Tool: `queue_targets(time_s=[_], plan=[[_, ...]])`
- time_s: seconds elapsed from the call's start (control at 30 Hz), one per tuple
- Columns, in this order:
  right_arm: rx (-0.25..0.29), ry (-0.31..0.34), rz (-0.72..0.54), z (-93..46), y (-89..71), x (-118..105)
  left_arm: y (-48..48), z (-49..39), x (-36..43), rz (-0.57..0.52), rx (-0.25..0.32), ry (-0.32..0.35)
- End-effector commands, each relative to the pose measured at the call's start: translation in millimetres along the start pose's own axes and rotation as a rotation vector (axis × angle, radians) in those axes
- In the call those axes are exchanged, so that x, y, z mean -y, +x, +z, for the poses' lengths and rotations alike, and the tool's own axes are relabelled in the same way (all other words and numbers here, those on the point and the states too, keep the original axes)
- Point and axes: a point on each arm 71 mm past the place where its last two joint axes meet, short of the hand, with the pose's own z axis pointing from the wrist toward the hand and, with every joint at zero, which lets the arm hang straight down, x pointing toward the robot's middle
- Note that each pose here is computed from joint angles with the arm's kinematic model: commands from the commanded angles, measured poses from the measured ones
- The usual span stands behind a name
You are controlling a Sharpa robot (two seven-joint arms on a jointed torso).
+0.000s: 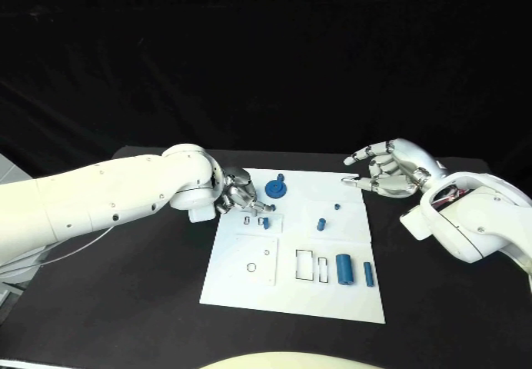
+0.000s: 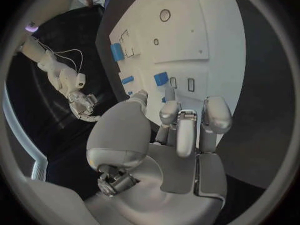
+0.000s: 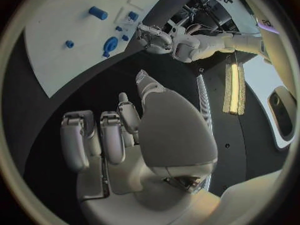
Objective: Assemble the parts on the task board
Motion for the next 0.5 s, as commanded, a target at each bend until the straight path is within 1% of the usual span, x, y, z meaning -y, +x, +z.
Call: queue_targets(time_s=[0.03, 0.2, 0.33, 0.5], plan=[[0.009, 0.006, 0.024, 1.4, -1.6, 1, -2.0, 4.1, 3.8, 0.064, -0.016, -0.04], [0.012, 0.012, 0.024, 2.8, -2.5, 3, -2.3, 8.5, 12.5, 0.074, -0.025, -0.036], [0.017, 0.012, 0.022, 3.9, -3.0, 4, -0.5, 9.6, 17.0, 0.091, -0.048, -0.034], [0.021, 0.015, 0.02, 5.3, -3.9, 5, 2.0, 11.2, 20.8, 0.118, -0.075, -0.035]])
